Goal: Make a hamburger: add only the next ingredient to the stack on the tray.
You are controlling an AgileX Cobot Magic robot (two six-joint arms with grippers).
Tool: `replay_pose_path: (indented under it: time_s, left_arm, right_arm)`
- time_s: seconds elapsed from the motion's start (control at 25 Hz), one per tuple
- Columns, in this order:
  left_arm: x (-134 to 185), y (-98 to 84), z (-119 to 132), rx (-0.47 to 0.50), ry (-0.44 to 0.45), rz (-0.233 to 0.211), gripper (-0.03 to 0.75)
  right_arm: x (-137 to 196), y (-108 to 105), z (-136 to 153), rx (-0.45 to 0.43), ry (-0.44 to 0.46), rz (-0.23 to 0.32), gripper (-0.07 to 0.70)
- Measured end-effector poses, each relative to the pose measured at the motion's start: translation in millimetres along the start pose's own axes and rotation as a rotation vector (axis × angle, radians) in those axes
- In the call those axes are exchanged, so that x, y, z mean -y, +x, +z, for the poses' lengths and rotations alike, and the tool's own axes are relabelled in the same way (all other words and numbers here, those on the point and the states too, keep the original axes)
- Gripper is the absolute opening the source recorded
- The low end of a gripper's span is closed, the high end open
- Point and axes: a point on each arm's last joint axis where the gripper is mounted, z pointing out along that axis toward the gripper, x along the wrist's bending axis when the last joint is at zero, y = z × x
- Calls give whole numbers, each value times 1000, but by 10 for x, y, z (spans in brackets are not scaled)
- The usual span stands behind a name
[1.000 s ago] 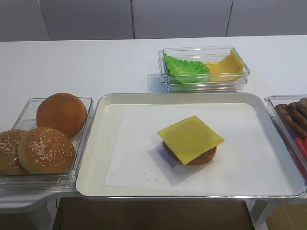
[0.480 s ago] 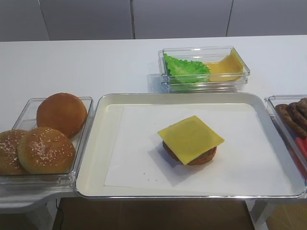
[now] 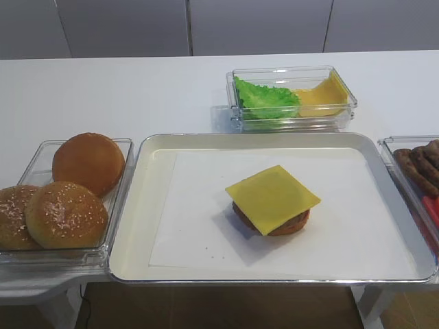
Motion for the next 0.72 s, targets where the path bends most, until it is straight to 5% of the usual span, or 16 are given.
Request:
replay_pose_path:
  time_s: [0.72]
  left_arm:
    - [0, 0, 0, 0, 0, 0, 299]
  right_arm:
    - [95, -22, 328, -19, 6, 1, 460]
